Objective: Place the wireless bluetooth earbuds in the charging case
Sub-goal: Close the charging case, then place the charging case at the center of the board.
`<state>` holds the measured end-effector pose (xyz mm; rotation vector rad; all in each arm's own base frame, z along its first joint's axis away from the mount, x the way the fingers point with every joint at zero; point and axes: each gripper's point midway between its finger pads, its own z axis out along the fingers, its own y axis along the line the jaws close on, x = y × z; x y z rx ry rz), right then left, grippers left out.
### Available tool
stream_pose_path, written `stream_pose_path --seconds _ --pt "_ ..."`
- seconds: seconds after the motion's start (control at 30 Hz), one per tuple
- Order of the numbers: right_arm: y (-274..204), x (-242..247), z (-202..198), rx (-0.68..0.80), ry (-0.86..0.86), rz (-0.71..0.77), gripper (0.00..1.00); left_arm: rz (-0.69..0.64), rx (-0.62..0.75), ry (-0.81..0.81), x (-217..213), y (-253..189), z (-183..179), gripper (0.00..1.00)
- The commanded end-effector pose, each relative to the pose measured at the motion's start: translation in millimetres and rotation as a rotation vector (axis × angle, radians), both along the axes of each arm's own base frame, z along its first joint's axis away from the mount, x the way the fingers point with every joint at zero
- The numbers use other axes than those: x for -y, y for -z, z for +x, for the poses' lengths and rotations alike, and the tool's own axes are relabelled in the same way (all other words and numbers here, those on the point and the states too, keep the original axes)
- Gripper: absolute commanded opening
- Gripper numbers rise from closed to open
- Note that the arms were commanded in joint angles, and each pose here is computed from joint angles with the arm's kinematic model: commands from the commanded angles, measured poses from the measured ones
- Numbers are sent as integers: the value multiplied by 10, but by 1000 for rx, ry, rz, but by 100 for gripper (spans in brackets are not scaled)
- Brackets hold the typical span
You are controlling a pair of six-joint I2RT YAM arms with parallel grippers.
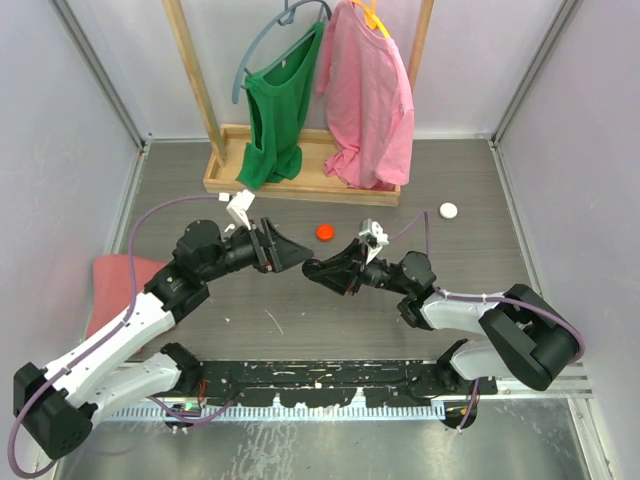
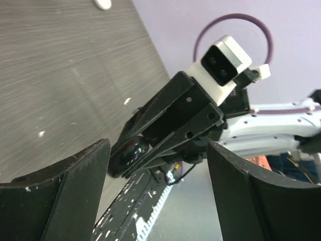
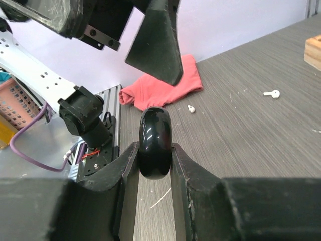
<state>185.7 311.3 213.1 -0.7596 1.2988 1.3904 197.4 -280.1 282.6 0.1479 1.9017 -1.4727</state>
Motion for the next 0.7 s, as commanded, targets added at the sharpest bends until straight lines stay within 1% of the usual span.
stream_pose_path --seconds 0.0,0.2,0.4,0.43,0.53,0.67 --pt "-63 17 115 -13 50 6 12 194 67 -168 -352 56 143 81" --pt "196 87 351 -126 164 -90 11 443 96 -370 -905 167 228 87" --pt "457 243 641 -249 284 -171 10 631 173 -490 -1362 96 234 100" --pt "498 270 695 -268 310 -186 10 658 187 -504 -1420 89 240 98" --pt "650 408 909 -332 426 -219 10 717 217 -551 -1567 71 264 98" --pt "833 660 1182 -453 556 -208 10 756 249 -592 -1676 84 297 98"
